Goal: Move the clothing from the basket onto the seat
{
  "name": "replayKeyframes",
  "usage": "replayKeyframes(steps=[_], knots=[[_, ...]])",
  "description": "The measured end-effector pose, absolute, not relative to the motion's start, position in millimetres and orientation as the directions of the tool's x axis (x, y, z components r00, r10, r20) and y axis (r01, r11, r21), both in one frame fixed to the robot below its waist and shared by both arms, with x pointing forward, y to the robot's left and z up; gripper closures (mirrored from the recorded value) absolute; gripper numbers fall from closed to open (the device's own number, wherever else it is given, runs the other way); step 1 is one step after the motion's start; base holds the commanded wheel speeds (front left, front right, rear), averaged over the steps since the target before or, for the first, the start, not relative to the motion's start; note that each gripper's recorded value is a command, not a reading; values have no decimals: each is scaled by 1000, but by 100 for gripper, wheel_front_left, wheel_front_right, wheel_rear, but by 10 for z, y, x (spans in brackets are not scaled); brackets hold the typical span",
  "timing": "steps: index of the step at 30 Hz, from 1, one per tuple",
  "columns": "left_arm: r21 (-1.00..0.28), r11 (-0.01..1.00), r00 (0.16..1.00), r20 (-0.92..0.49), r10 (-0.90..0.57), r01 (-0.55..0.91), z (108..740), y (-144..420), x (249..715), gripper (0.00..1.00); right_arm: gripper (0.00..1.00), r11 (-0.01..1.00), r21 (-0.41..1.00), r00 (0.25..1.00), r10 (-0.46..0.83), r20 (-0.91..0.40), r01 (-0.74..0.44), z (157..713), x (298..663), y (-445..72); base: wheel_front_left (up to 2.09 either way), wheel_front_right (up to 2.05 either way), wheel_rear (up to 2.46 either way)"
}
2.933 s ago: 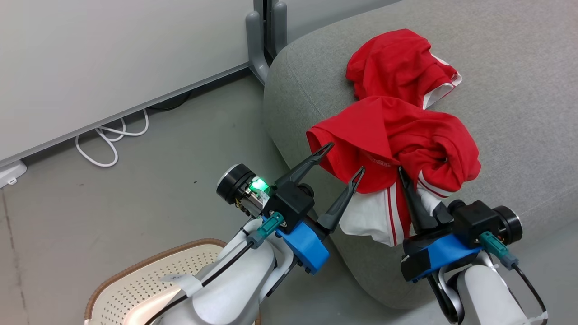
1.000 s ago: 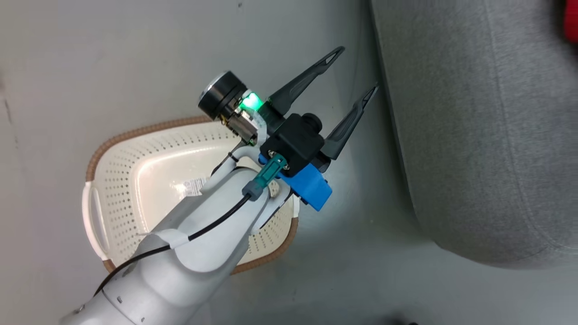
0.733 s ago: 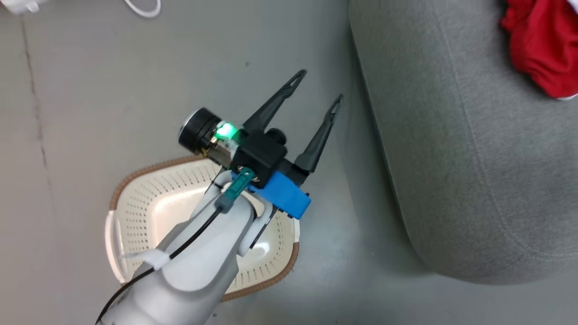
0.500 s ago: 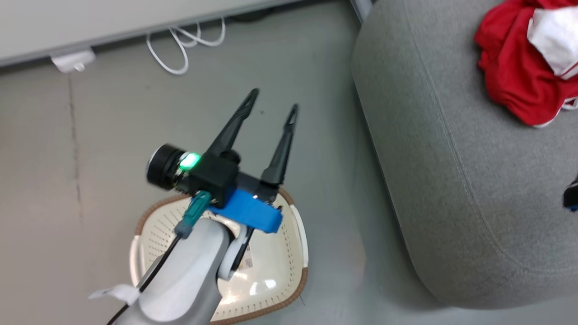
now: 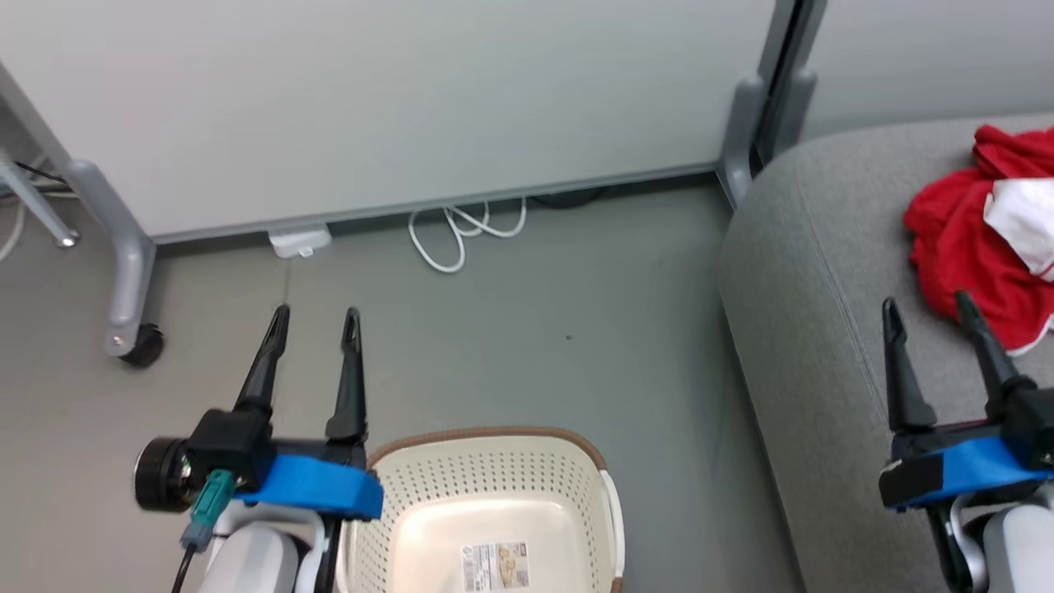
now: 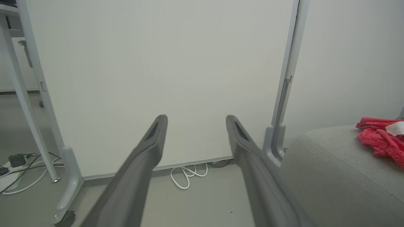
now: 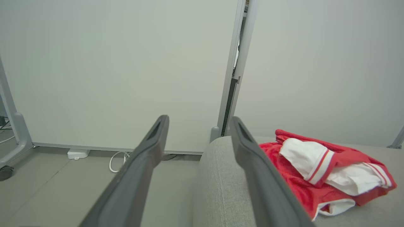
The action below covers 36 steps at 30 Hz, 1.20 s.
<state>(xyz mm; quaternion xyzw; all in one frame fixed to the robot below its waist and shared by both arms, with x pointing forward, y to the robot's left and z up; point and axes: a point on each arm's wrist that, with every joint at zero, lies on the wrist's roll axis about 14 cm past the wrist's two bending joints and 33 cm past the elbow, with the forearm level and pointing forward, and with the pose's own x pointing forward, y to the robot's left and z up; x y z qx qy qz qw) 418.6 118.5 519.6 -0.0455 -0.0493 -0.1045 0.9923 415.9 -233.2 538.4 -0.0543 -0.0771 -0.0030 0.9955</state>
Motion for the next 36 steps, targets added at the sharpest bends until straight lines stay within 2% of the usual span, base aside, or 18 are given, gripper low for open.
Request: replayKeyframes(steps=[10,19,32,33,36], knots=[[-69,996,991,123,-52,60,5236,1736,3727,0,0,995,-55,983,90,158,-83,5366,3936,-1892,0,0,0],[-83,995,990,133,-39,51,5237,1778,3549,0,0,996,-25,987,91,135,-89,5264,3781,-1813,0,0,0],[-81,994,989,136,-61,73,5231,1719,3497,0,0,996,-7,988,84,127,-84,5228,3737,-1793,0,0,0],[-80,994,989,136,-60,72,5232,1725,3496,100,100,996,-7,988,84,126,-84,5226,3739,-1791,0,0,0],[-90,994,994,89,-60,68,5083,1717,3453,100,100,997,1,992,82,93,-83,5116,3714,-1788,0,0,0]])
